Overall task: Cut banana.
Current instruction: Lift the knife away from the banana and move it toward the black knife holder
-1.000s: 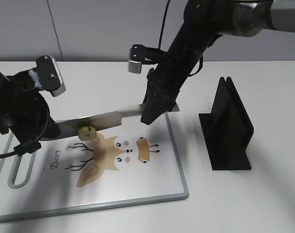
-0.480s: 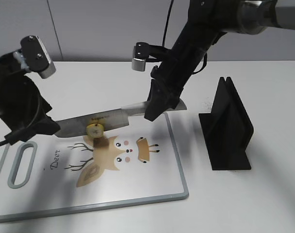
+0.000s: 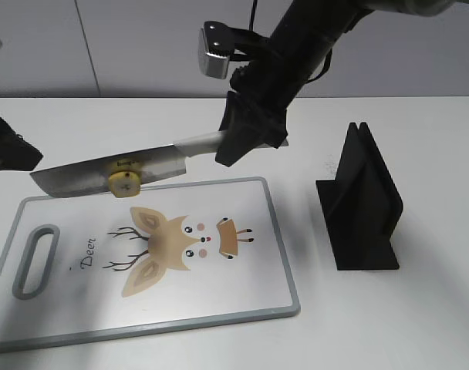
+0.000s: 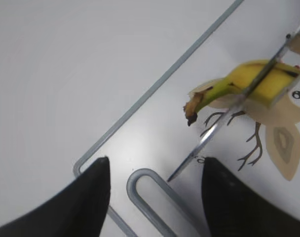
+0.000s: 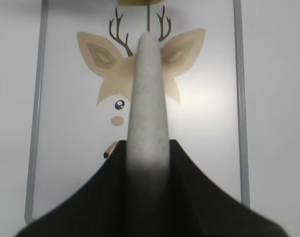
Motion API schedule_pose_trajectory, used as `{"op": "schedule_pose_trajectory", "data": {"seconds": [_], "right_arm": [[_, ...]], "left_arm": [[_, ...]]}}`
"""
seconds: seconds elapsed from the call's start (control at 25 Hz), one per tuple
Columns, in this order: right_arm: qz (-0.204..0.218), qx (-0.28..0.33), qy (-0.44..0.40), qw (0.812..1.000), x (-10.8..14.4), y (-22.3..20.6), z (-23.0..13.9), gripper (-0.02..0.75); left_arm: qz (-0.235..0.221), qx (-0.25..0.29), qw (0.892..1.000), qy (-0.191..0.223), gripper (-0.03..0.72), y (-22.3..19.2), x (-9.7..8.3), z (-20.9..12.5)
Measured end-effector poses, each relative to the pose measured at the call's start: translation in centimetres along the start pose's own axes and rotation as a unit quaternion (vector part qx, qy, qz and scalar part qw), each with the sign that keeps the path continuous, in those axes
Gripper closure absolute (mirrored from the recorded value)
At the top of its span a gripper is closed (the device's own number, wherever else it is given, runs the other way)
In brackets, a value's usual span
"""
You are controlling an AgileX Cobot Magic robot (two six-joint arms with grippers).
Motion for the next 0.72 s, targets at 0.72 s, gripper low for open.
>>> {"op": "schedule_pose_trajectory", "data": {"seconds": [0.72], "right_arm": [[-0.052, -0.007, -0.094, 0.994, 8.0, 1.7, 0.4, 0.568]], "left_arm": [[0.063, -0.004, 0.995, 0.078, 0.127, 8.0, -1.5, -2.2]]}}
Point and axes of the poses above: a point on each arm's last joint axis where the gripper is mounted, y pointing back along that axis away from the gripper, x along the wrist's bending axis when the last joint is at zero, z = x × y, the point moved 4 cm from there along -y, pointing out along that axis toward the gripper, and after that the axes turned 14 degrees about y, right-handed, at the moved point
